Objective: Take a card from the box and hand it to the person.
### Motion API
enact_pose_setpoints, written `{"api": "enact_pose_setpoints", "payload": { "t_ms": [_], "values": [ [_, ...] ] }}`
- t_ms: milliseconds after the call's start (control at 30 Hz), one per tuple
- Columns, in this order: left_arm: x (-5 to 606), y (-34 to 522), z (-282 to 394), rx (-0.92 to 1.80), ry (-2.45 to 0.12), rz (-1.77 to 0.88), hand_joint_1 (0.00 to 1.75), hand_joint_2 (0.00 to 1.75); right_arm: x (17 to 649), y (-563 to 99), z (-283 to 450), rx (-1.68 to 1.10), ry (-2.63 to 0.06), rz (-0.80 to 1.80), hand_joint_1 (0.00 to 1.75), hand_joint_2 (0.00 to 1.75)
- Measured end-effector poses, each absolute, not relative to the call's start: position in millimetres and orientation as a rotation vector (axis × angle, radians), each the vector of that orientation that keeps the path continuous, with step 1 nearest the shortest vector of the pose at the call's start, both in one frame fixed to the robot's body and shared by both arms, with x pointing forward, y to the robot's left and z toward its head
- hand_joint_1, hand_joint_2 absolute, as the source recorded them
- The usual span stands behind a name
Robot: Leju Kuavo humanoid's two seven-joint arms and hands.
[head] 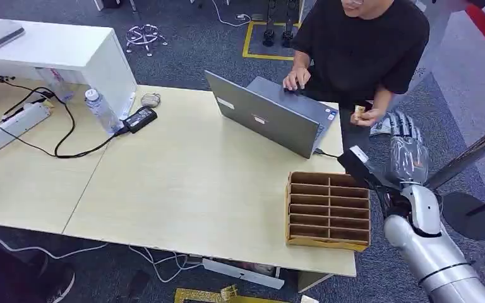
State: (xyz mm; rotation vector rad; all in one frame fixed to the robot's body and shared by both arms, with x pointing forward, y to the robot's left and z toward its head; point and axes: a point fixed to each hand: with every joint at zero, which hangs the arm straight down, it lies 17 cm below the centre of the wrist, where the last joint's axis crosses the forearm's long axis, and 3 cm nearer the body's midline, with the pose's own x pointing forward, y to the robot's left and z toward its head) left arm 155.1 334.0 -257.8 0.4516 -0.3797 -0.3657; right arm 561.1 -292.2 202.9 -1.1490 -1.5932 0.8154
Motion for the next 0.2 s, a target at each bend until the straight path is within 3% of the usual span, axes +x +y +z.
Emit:
{"api": "enact_pose_setpoints", "payload": {
  "t_ms": [200],
  "values": [
    [154, 325, -258, 0.453, -0.385, -0.372, 0.00, 0.00, 541, -307, 214, -1.126, -1.713, 0.619, 0.00, 1.75]
  ]
}}
